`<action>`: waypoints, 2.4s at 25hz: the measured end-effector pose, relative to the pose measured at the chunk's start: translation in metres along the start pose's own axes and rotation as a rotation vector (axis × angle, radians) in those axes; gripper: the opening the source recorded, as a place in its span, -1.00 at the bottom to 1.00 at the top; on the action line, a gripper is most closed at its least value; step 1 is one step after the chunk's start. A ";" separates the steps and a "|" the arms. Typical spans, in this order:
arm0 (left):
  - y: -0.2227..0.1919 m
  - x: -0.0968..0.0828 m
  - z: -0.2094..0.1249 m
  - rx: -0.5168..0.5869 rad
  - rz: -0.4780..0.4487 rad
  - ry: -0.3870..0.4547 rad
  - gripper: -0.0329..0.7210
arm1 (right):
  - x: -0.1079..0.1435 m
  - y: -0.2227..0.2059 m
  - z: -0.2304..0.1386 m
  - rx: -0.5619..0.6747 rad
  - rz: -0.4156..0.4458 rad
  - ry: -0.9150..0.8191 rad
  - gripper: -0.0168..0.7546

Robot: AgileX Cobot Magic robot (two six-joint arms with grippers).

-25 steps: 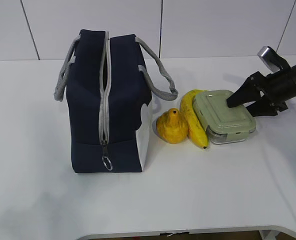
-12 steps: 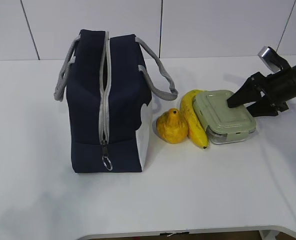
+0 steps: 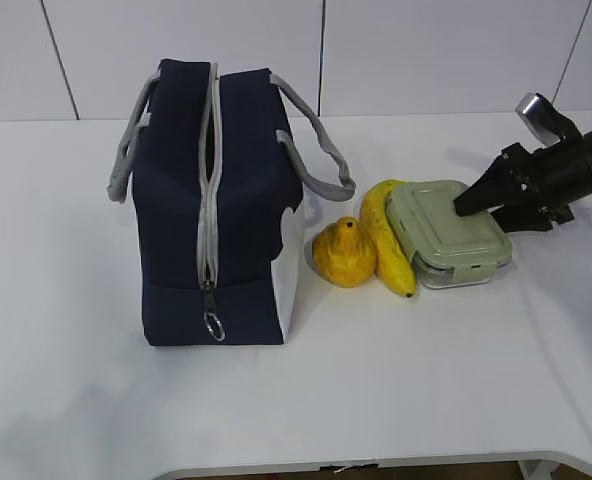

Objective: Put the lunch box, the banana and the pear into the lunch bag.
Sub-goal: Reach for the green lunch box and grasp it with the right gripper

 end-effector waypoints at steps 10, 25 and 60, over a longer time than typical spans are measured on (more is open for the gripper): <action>0.000 0.000 0.000 0.000 0.001 -0.001 -0.28 | 0.002 -0.001 0.000 0.003 0.024 -0.011 0.14; 0.000 0.000 0.000 0.001 0.002 -0.001 -0.28 | 0.004 -0.001 0.000 0.000 0.040 -0.016 0.02; 0.000 0.000 0.000 0.001 0.002 -0.001 -0.28 | 0.004 -0.001 0.000 0.001 0.039 -0.046 0.01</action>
Point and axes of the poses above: a point on each arm's last joint axis where the gripper is mounted, y pointing back along that axis away from the gripper, x along the wrist's bending axis when the last joint is at zero, z = x × y, the point moved 6 cm from there along -y, pointing out along that axis toward the gripper, and after that the axes turned 12 degrees about -y, right-handed, at the moved point
